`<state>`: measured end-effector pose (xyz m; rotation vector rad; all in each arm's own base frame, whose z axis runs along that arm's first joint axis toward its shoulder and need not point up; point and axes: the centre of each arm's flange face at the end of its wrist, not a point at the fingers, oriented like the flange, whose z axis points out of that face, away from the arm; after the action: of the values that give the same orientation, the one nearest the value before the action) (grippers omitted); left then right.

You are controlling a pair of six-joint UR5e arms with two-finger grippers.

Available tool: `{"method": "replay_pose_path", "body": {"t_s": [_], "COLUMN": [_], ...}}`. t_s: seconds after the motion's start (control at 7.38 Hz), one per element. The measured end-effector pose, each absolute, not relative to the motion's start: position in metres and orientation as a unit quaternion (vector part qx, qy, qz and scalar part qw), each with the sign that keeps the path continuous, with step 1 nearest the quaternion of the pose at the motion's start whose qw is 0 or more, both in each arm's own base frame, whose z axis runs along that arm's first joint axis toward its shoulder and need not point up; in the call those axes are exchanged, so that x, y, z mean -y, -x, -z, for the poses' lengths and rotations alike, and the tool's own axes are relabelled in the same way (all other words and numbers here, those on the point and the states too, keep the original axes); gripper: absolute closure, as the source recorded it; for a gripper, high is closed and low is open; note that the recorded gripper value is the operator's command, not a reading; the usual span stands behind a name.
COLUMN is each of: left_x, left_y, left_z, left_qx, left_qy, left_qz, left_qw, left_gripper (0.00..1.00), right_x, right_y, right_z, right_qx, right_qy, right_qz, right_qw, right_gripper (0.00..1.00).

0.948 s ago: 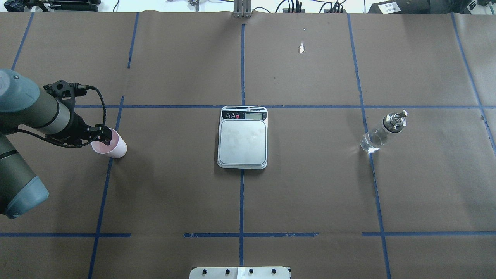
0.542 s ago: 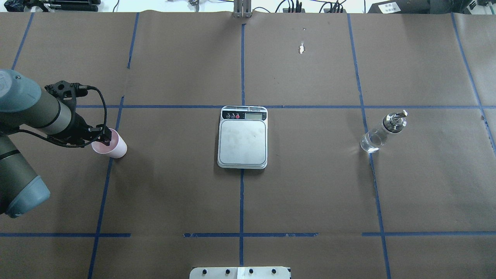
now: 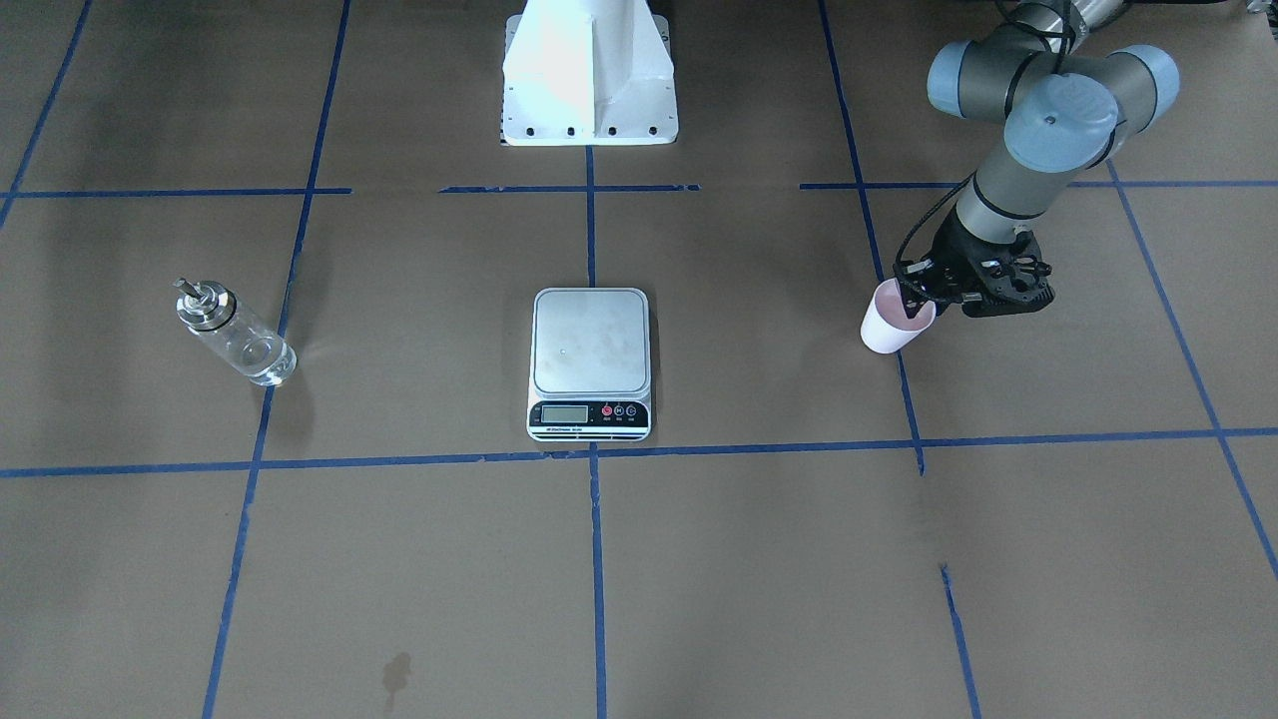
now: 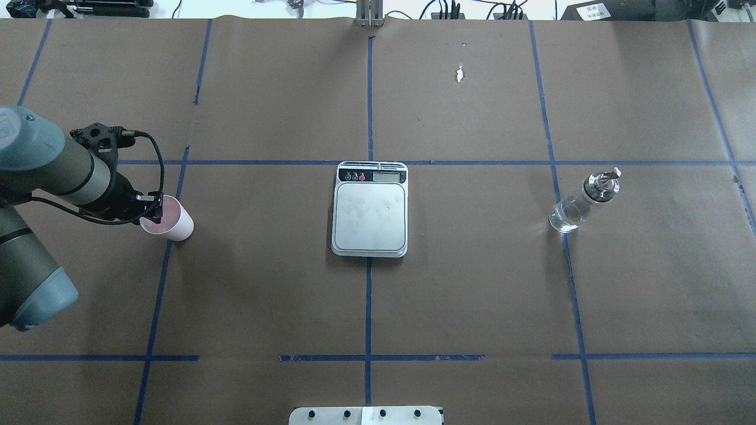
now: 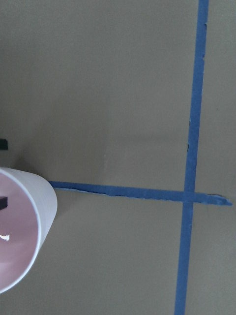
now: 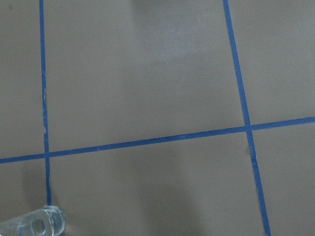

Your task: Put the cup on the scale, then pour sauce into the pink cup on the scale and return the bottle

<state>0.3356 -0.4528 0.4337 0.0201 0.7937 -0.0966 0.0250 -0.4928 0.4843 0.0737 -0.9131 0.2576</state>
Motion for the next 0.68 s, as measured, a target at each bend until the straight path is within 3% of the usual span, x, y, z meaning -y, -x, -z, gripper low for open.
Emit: {"method": "replay_pose_path", "body": {"t_s": [0.68], "left_x": [0.446], "left_y": [-0.321], "left_z": [-0.406], "left_qx": [-0.408], "left_qy": [-0.016], "left_qz": [0.04], "left_qw": [0.912], "left_gripper": [1.0], "right_x": [0.496], "right_y": [-0.022], "right_z": [-0.477], "right_qx": [0.441], "right_qy": [-0.033], "right_qz": [-0.132], "right_qw": [0.887], "right_gripper": [0.0]}}
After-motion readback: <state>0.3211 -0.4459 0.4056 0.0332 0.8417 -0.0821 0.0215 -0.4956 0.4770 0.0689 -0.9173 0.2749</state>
